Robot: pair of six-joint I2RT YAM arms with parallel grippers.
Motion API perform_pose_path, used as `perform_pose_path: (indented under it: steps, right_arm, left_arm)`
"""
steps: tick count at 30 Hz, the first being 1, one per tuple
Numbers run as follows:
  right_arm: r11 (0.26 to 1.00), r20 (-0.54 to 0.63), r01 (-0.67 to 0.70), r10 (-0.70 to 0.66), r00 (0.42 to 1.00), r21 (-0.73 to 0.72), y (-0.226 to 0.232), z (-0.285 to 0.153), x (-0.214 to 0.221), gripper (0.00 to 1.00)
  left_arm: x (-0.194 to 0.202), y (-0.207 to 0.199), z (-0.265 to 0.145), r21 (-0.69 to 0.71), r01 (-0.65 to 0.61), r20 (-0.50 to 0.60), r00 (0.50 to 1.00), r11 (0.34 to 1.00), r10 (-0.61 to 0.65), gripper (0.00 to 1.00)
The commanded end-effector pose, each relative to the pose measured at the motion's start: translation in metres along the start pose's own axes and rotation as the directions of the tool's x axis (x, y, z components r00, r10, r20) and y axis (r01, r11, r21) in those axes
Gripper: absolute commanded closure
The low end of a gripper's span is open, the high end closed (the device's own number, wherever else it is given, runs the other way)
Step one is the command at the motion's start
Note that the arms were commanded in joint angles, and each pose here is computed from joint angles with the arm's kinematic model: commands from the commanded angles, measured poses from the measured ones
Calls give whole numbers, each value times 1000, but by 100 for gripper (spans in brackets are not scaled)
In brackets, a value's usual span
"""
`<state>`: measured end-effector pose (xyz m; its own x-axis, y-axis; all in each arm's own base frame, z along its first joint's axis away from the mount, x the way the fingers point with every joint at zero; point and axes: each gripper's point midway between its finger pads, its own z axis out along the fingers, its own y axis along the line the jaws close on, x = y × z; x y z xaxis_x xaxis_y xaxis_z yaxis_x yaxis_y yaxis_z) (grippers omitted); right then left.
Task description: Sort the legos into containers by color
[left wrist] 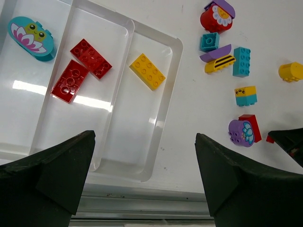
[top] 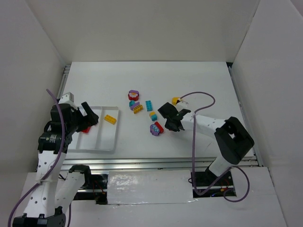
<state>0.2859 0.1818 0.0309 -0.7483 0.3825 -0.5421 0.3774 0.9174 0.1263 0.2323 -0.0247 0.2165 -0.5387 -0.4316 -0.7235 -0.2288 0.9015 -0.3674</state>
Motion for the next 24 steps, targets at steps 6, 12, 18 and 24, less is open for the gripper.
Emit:
perform_pose_path:
  steps: [6, 12, 18, 24]
  right_arm:
    - [983, 160, 89, -63, 985, -162, 66, -87, -29, 100]
    - [891, 150, 224, -179, 973, -396, 181, -119, 3, 100]
    - [697, 118, 270, -259, 959, -664, 294, -148, 42, 100]
    - [499, 118, 281, -334, 935, -820, 357, -165, 84, 100]
  left_arm:
    - [-31, 33, -26, -125, 122, 206, 974, 985, -95, 1]
    - [-43, 48, -53, -153, 200, 345, 928, 968, -137, 0]
    - [-45, 52, -68, -154, 236, 410, 899, 960, -155, 0]
    - [-47, 54, -74, -155, 248, 432, 888, 956, -160, 0]
